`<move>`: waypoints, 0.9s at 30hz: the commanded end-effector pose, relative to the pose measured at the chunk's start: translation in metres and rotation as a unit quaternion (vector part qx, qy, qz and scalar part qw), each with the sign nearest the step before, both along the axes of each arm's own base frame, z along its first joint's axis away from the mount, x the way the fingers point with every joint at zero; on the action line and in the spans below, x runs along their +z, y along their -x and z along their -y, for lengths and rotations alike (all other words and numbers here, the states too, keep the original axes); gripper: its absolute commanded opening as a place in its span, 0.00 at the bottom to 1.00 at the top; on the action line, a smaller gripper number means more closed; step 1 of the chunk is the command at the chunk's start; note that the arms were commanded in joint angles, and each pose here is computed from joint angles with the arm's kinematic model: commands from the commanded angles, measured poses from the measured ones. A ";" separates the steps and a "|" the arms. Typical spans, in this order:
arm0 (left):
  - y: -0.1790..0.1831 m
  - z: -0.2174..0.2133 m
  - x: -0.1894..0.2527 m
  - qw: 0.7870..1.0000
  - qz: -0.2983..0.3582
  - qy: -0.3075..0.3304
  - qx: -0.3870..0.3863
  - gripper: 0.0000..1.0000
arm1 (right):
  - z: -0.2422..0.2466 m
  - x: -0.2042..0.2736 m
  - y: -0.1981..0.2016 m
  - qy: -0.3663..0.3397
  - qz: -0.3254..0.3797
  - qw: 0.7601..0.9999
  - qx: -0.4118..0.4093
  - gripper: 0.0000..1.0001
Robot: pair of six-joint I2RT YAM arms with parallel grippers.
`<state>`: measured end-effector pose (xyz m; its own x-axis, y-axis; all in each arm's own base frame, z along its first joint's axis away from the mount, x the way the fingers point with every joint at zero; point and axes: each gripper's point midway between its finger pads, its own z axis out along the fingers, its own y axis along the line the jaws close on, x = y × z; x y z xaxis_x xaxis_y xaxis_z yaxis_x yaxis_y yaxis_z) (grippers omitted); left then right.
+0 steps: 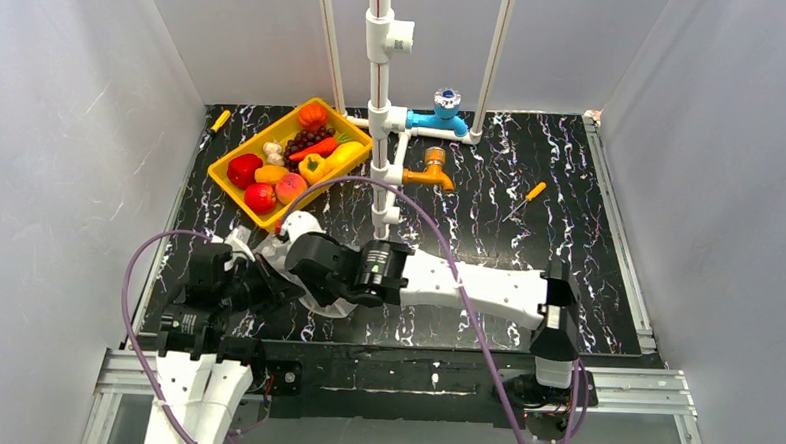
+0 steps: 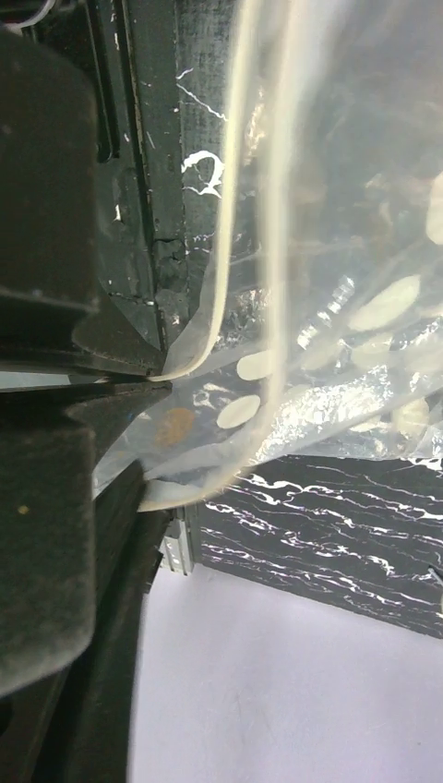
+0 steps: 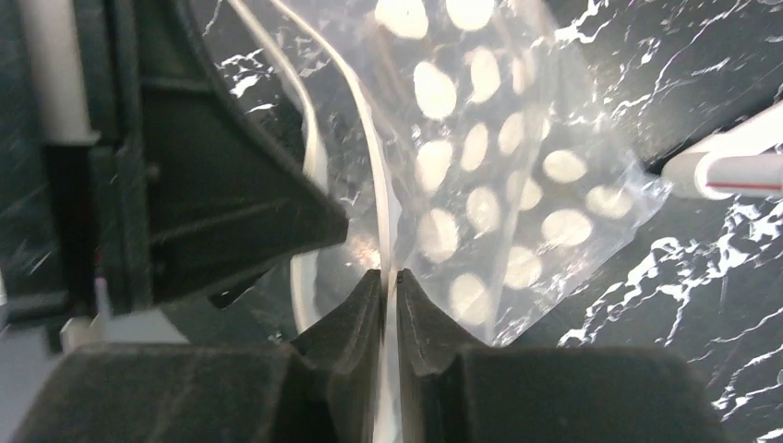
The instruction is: Place the food in the zip-top bag and seal the zipper
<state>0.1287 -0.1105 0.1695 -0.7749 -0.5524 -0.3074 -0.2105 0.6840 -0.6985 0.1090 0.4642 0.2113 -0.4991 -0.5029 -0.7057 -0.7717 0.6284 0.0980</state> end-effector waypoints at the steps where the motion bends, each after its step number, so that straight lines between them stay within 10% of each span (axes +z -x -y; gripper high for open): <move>1: 0.019 0.005 0.012 1.000 0.006 0.014 -0.022 0.00 | -0.005 0.010 -0.019 0.032 0.069 0.997 0.013 0.24; 11: 0.033 0.006 0.016 1.000 0.006 0.018 -0.023 0.00 | -0.031 0.017 -0.027 0.021 0.105 0.993 0.045 0.51; 23: 0.035 0.008 0.029 0.999 0.017 0.023 -0.031 0.00 | -0.034 0.013 -0.030 0.014 0.101 0.995 0.021 0.29; 27: 0.034 0.009 0.038 0.999 0.026 0.027 -0.034 0.00 | -0.021 0.020 -0.043 0.013 0.112 0.993 -0.043 0.02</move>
